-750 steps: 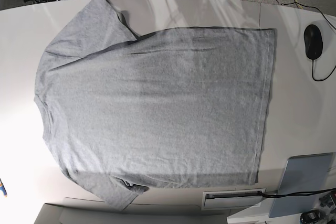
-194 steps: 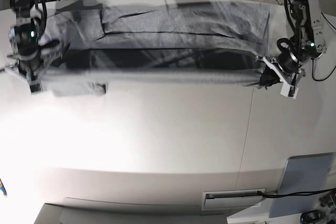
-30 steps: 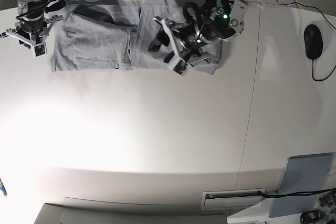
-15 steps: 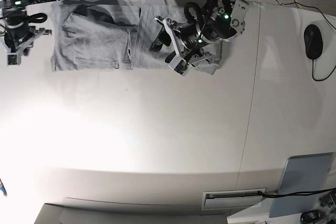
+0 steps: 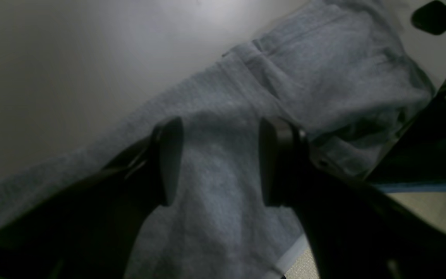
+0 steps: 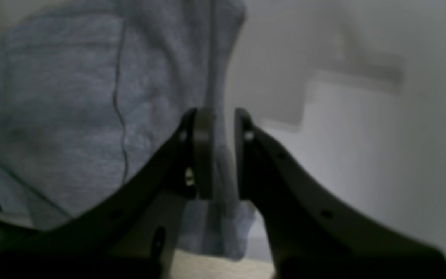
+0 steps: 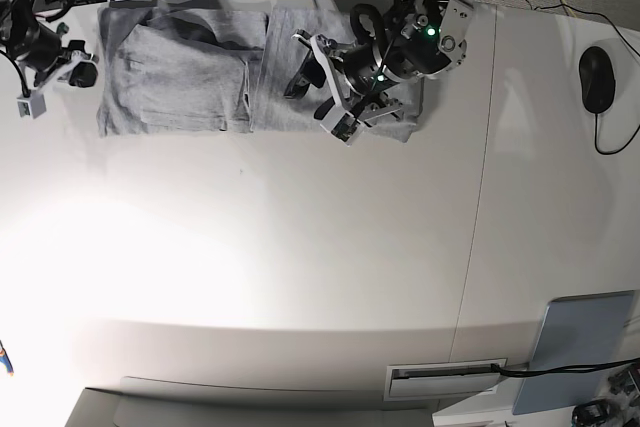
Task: Fold the T-shirt properly
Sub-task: 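Grasp the other strip end with the right gripper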
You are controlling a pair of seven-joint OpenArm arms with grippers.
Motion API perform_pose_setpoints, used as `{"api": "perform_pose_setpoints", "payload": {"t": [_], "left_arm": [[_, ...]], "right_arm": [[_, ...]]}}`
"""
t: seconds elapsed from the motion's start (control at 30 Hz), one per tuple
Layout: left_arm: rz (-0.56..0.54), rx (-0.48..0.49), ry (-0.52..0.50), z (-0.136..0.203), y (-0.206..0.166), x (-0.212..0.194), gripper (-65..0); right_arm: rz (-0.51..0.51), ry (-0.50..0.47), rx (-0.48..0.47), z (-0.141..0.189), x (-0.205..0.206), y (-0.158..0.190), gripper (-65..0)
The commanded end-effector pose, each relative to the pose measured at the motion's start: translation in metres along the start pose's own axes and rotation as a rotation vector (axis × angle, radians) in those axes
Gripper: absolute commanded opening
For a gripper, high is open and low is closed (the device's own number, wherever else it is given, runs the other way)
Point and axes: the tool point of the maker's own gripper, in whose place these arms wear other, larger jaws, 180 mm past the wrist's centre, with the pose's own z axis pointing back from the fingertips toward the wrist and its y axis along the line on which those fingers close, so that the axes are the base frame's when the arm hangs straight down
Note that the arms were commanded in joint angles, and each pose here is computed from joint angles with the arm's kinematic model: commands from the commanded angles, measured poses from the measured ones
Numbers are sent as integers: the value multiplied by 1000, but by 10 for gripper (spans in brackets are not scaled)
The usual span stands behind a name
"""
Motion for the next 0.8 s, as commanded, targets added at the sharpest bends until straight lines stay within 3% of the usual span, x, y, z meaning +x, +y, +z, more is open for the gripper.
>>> {"api": "perform_pose_setpoints", "payload": {"t": [0.0,0.07,0.23,0.4,0.47,0.57,0.67,0.77], "left_arm": [[-10,-14,-41,2,-4,12,-326],[-10,-14,-41,2,-4,12,-326],[-10,-14,-42,2,-4,12,-326],[-10,-14,-41,2,-4,12,-326],[-8,-14,-39,2,-4,11,-326],[-9,-14,-39,2,-4,11,-326],[-9,-14,-39,2,-4,11,-326],[-9,-16,-39,2,-5,11,-326]], "right_arm": [[69,-8,-43,6,11,-11,-549],[119,23,-75,7,9,-17,-549],[251,65,-10,7,1,-7,-544],[252,91,-15,7,-3,-8,-348],[252,89,-14,7,-3,-8,-335],[226,88,-8,7,-3,-7,-334],[110,115,-58,7,-7,-16,-334],[50,91,-3,2,-8,-12,-334]]}}
